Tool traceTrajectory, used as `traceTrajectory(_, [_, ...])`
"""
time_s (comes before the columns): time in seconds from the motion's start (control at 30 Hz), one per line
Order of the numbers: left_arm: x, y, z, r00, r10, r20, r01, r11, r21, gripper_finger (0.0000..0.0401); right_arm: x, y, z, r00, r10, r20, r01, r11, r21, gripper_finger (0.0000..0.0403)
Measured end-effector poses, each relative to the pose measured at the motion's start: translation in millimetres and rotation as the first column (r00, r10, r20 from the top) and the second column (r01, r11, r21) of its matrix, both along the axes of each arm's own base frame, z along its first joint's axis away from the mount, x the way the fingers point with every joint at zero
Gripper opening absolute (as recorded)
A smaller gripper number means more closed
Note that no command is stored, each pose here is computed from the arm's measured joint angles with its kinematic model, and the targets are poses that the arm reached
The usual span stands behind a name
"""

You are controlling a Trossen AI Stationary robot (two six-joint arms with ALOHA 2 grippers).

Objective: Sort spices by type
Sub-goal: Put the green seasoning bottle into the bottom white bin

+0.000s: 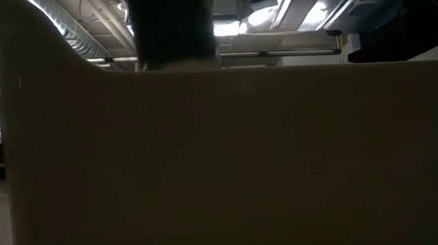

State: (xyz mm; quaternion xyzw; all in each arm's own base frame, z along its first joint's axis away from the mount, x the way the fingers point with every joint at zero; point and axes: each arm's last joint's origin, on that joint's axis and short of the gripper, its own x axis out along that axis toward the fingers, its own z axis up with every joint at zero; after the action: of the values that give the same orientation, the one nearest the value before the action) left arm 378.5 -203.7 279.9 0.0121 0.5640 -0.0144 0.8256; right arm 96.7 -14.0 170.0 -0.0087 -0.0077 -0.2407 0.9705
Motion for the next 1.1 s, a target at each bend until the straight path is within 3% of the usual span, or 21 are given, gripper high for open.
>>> traceTrajectory(0.47, [19.4, 5.6, -51.8, 0.986, 0.019, -0.164, -0.015, 0.999, 0.031, 0.0192, 0.0, -0.1, 0.0, 1.000, -0.003, 0.000, 0.003, 1.000, 0.000, 0.0037])
traceTrajectory(1.1, [21.4, 11.6, -53.0, 0.984, 0.033, -0.176, -0.027, 0.999, 0.038, 0.0215, -0.1, -0.1, 0.0, 1.000, -0.003, 0.000, 0.003, 1.000, 0.000, 0.0037])
